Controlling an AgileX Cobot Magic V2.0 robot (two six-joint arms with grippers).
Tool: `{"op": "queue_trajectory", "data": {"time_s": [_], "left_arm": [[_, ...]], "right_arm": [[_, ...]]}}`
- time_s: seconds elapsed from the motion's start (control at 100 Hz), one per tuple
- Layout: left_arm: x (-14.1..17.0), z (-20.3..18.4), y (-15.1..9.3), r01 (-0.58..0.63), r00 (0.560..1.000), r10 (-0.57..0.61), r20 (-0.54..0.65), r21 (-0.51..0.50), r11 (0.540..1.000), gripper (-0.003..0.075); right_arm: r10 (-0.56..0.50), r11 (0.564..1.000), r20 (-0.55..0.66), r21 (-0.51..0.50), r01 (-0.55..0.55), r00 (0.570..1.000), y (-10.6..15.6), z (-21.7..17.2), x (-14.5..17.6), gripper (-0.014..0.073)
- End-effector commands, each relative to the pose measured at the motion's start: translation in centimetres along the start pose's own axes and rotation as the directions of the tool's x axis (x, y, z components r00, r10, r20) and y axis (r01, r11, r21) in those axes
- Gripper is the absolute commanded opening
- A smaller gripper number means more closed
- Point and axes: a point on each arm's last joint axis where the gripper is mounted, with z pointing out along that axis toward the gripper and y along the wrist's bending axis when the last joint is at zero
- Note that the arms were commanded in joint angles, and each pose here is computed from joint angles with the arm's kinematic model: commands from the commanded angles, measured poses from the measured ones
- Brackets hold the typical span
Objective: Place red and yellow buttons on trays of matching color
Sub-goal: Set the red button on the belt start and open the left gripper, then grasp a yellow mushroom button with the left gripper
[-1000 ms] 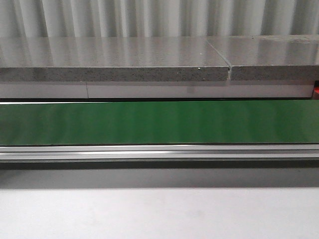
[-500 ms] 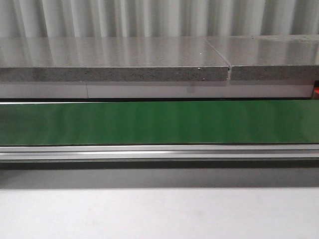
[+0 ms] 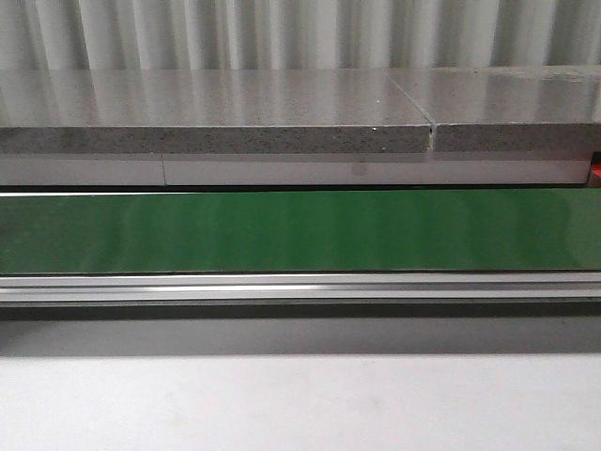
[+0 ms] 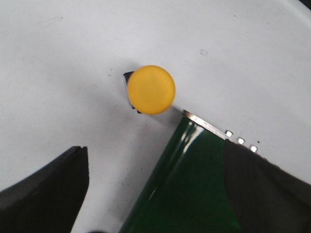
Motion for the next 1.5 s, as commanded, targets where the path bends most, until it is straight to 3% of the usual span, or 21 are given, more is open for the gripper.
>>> {"op": "queue_trajectory", "data": {"time_s": [0.0, 0.13, 0.34, 0.89, 1.13, 1.32, 1.49], "left_arm": [[-0.9, -1.7, 0.0, 0.076, 0.994, -0.078, 0.074, 0.037, 0.996, 0.0554], [-1.1, 0.3, 0.1, 0.144, 0.989, -0.144, 0.018, 0.028, 0.989, 0.0554], [-1.8, 2.3, -0.5, 0.241, 0.97, -0.239, -0.035, 0.1, 0.965, 0.0554], [-2.9, 5.2, 0.0, 0.262, 0.965, -0.261, -0.023, 0.095, 0.96, 0.0539], [-3.2, 5.2, 0.0, 0.262, 0.964, -0.264, 0.005, 0.106, 0.959, 0.0477], [-3.2, 5.2, 0.0, 0.262, 0.964, -0.264, 0.006, 0.106, 0.959, 0.0353], [-3.3, 5.2, -0.1, 0.262, 0.964, -0.265, 0.014, 0.109, 0.959, 0.0293]], "right_arm": [[-0.01, 1.0, 0.093, 0.0, 0.01, 0.996, 0.0, -0.4, -1.4, -0.0071], [-0.01, 1.0, 0.093, 0.0, 0.01, 0.996, 0.0, -0.4, -1.4, -0.0071], [-0.01, 1.0, 0.093, 0.0, 0.01, 0.996, 0.0, -0.4, -1.4, -0.0071], [-0.01, 1.0, 0.093, 0.0, 0.01, 0.996, 0.0, -0.4, -1.4, -0.0071], [-0.01, 1.0, 0.093, 0.0, 0.01, 0.996, 0.0, -0.4, -1.4, -0.0071], [-0.01, 1.0, 0.093, 0.0, 0.01, 0.996, 0.0, -0.4, -1.4, -0.0071], [-0.01, 1.0, 0.093, 0.0, 0.01, 0.996, 0.0, -0.4, -1.4, -0.0071]]}}
